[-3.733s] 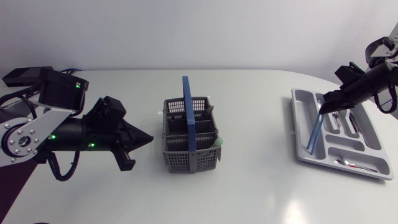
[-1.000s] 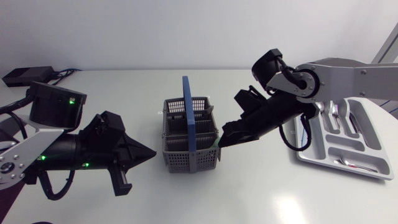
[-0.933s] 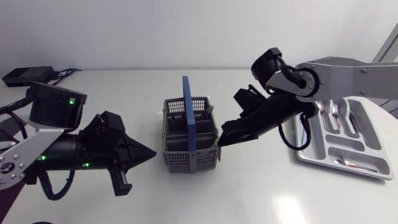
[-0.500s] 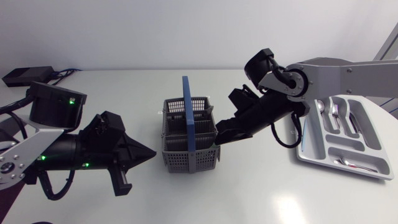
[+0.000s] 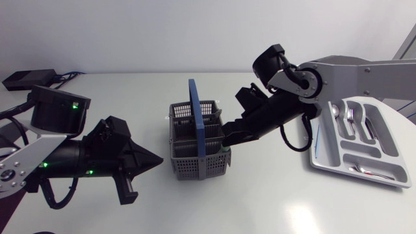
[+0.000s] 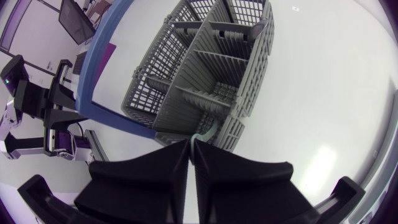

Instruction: Sort the cutlery from the basket into the organizer compartments.

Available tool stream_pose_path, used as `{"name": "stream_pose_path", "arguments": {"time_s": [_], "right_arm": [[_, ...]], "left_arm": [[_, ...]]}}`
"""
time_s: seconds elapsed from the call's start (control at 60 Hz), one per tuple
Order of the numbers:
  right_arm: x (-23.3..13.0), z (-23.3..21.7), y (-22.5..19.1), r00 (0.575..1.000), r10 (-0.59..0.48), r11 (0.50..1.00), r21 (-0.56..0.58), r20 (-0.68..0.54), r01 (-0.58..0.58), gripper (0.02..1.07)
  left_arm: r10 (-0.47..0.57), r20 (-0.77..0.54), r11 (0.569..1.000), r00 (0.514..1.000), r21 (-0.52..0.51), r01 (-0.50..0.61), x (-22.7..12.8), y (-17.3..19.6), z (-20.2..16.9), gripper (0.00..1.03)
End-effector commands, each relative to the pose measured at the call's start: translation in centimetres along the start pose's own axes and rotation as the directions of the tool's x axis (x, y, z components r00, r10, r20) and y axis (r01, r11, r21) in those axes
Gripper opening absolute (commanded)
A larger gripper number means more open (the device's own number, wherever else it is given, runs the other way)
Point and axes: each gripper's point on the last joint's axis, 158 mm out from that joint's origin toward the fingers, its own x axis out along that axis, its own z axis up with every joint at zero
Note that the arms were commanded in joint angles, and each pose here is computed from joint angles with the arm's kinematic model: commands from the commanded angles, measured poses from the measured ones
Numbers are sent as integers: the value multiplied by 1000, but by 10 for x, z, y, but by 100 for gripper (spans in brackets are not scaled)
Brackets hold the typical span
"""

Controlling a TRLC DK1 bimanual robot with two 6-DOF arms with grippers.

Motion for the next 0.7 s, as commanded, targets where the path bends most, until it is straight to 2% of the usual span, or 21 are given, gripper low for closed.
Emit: {"name": "stream_pose_path", "arguments": {"time_s": [0.0, 0.35, 0.55, 0.683], "right_arm": [[-24, 15, 14, 998, 1, 1000, -21, 58, 0, 8], [-89, 30, 53, 989, 76, 996, -56, 127, -70, 8], [-161, 29, 37, 974, 88, 996, -10, 210, -87, 8], [-195, 11, 1, 972, 1, 998, 59, 234, -15, 8]], "left_arm": [[-14, -17, 1000, 1000, 5, 14, 5, -4, -8, 5], [-21, -20, 1000, 1000, 10, 21, 5, -6, -8, 5], [-20, -25, 1000, 999, 8, 20, 6, -6, -9, 5], [-22, -25, 1000, 999, 10, 22, 7, -6, -8, 5]]}}
